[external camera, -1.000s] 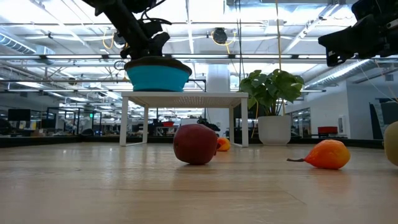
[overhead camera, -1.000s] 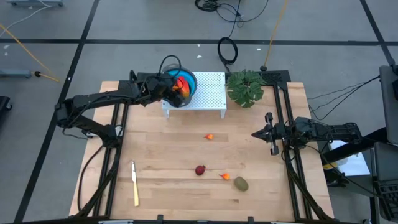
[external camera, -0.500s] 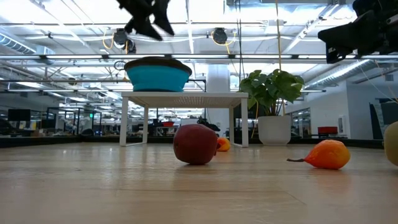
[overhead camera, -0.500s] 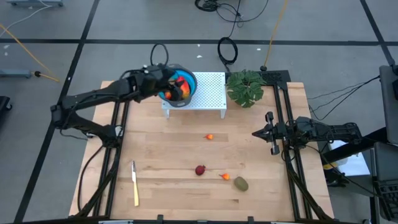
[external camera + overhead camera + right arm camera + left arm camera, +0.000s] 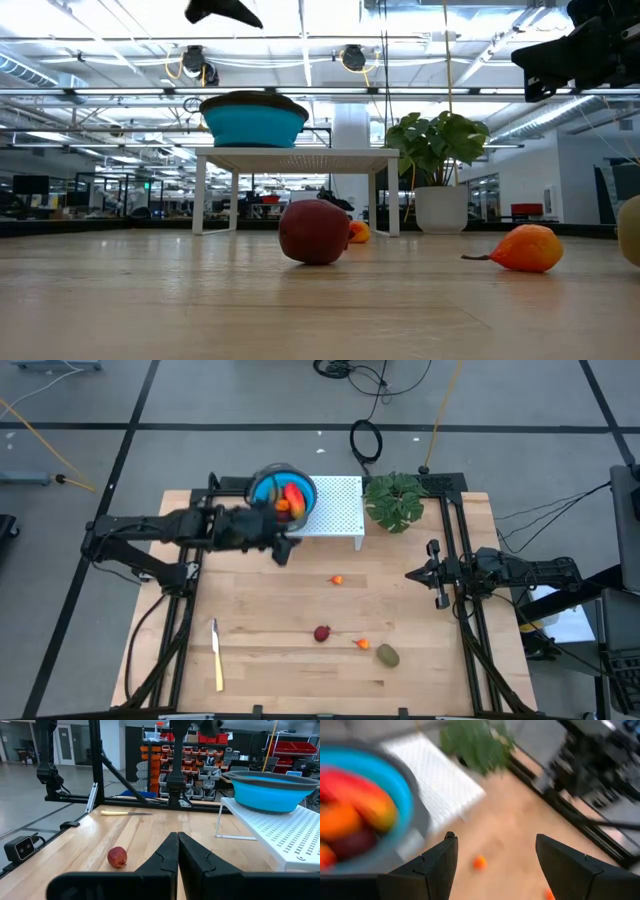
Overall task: Pick & Place Fruit
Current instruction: Put the pomegranate in the blue strainer bowl on the shelf
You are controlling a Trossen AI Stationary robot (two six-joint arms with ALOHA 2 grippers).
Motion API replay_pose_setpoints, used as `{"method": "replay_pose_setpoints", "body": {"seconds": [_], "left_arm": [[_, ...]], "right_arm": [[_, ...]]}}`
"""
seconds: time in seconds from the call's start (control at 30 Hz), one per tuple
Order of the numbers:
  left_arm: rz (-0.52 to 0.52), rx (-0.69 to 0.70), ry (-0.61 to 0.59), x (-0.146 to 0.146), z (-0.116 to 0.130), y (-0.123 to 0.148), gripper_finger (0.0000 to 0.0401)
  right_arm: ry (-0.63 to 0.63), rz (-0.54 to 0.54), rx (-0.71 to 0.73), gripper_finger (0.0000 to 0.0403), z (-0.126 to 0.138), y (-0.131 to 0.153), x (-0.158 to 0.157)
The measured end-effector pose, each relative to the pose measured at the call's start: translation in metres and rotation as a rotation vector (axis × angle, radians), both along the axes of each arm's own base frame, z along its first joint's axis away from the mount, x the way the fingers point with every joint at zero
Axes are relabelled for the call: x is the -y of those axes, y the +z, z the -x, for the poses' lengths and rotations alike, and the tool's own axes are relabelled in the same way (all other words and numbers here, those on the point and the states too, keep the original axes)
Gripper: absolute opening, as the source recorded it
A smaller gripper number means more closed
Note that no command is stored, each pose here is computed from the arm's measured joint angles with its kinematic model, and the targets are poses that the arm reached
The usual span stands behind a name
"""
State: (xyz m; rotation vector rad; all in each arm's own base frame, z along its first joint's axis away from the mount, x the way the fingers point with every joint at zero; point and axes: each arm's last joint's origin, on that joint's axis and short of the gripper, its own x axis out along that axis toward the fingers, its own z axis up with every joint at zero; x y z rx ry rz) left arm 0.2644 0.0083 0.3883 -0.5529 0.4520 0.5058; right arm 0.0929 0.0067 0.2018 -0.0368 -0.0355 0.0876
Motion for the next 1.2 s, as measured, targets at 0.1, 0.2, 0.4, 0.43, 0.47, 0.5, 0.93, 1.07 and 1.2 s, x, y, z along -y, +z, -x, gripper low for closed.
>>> {"method": "replay_pose_setpoints", "body": {"seconds": [0.1,0.2,0.4,0.43,0.47,0.5,0.93,1.07,1.2], "left_arm": [[0.117,-0.040,-0.026,0.020,0.003,-0.007,0.0266],[0.240,-0.066,-0.013,0.038,0.008,-0.011,0.0266],[0.387,-0.135,0.022,0.069,0.021,-0.019,0.0266],[0.405,-0.145,0.027,0.073,0.022,-0.020,0.0266],[0.420,-0.155,0.033,0.077,0.022,-0.022,0.0266],[0.438,-0.158,0.042,0.080,0.023,-0.023,0.0266],[0.419,-0.214,0.074,0.112,-0.009,-0.056,0.0266],[0.308,-0.204,-0.073,0.130,-0.039,-0.077,0.0266],[0.186,-0.177,-0.221,0.148,-0.069,-0.101,0.0266]], "right_arm": [[0.001,0.000,0.000,0.0000,0.000,0.000,0.000],[0.003,0.000,-0.001,0.0000,0.000,0.000,0.000],[0.004,0.001,-0.013,0.0000,0.000,-0.001,0.000],[0.004,0.001,-0.015,0.0000,0.000,-0.001,0.000],[0.004,0.001,-0.015,0.0000,0.000,-0.001,0.000],[0.004,0.001,-0.015,0.0000,0.000,-0.001,0.000],[0.004,0.002,-0.016,0.0000,0.000,-0.002,0.000],[0.004,0.002,-0.016,0.0000,0.000,-0.002,0.000],[0.004,0.002,-0.016,0.0000,0.000,-0.002,0.000]]}}
